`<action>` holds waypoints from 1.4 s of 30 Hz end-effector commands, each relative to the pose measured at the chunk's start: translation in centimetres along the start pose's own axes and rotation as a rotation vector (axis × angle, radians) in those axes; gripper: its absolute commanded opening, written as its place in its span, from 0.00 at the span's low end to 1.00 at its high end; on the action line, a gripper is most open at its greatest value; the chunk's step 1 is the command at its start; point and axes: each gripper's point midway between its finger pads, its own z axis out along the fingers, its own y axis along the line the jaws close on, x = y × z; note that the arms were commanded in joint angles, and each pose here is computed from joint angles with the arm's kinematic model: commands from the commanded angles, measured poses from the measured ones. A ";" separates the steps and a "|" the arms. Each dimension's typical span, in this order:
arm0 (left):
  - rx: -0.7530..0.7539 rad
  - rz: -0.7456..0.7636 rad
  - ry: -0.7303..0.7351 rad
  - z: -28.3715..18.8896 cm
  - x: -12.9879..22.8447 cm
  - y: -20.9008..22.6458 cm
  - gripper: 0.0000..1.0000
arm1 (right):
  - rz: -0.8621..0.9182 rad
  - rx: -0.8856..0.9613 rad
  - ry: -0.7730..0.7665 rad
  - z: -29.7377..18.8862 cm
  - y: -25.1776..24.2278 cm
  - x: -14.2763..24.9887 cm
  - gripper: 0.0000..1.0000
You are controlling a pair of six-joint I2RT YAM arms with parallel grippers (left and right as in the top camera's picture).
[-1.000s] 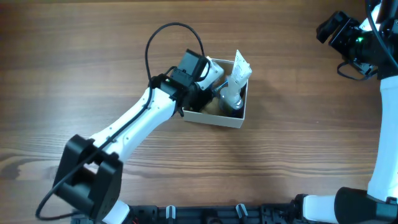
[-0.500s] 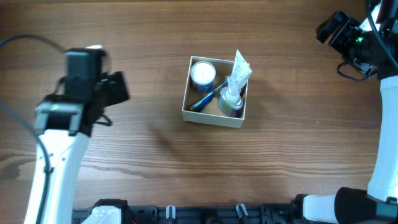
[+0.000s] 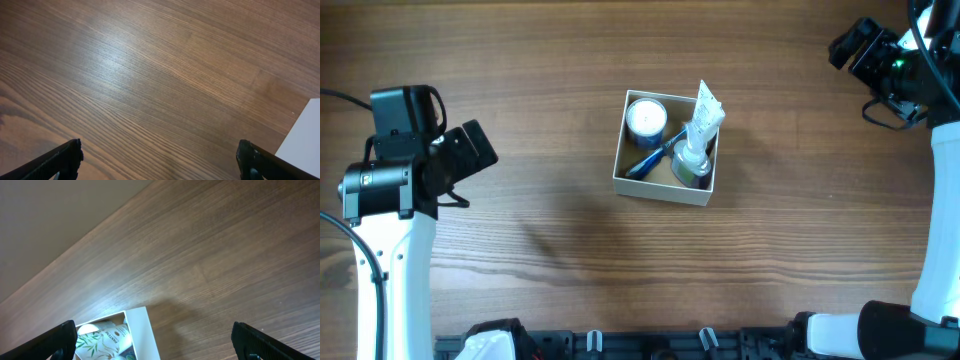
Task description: Pack container
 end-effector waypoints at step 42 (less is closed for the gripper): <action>0.009 0.004 0.003 0.0 0.0 -0.1 1.00 | -0.271 0.006 0.074 -0.2 -0.4 2.2 1.00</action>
